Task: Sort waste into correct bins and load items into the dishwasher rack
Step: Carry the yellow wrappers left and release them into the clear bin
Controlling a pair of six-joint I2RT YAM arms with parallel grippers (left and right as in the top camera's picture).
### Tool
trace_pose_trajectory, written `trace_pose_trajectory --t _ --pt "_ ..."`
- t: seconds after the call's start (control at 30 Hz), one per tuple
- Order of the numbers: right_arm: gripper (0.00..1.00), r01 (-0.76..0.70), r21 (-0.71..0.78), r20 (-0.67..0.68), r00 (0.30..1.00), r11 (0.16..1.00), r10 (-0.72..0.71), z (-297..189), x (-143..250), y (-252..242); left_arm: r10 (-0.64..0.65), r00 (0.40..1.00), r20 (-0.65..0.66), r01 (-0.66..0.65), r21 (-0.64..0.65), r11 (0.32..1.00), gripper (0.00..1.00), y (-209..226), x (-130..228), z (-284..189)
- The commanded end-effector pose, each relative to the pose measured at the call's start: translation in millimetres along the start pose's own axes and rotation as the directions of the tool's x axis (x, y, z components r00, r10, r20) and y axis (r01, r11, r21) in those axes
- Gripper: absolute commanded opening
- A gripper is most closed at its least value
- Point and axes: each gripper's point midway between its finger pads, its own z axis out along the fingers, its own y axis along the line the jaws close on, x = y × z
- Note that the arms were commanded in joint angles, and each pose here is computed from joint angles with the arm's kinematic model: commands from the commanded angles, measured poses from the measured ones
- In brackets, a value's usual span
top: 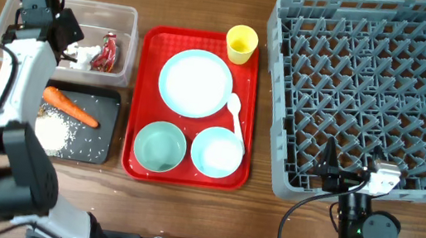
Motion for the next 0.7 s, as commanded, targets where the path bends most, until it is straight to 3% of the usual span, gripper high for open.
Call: trace_pose_trajectory --t 0.0,0.03,0.1,0.2,0.27,0.4,0.67 --pt "1.00 -0.006 -0.012 -0.005 1.000 1.000 0.006 0 2 2 -0.004 0.999 -0.033 0.003 -0.030 1.000 0.08 8 9 29" --pt "1.00 -0.007 -0.012 -0.005 1.000 1.000 0.007 0 2 2 -0.005 0.999 -0.038 0.003 -0.032 0.999 0.11 8 10 33" --pt "1.00 -0.006 -0.012 -0.005 1.000 1.000 0.006 0 2 2 -0.005 0.999 -0.038 0.004 -0.032 0.999 0.62 9 10 33" --pt "1.00 -0.006 -0.012 -0.005 1.000 1.000 0.006 0 2 2 -0.008 1.000 -0.023 0.007 -0.028 1.000 0.75 8 6 31" --pt "1.00 -0.006 -0.012 -0.005 1.000 1.000 0.006 0 2 2 -0.010 1.000 -0.013 0.010 -0.025 1.000 0.93 8 3 28" --pt "1.00 -0.006 -0.012 -0.005 1.000 1.000 0.006 0 2 2 -0.018 0.999 0.026 0.018 -0.013 1.000 0.96 7 -9 15" --pt "1.00 -0.006 -0.012 -0.005 1.000 1.000 0.006 0 2 2 -0.028 0.989 0.145 0.014 0.099 0.995 0.85 -11 -40 -62"
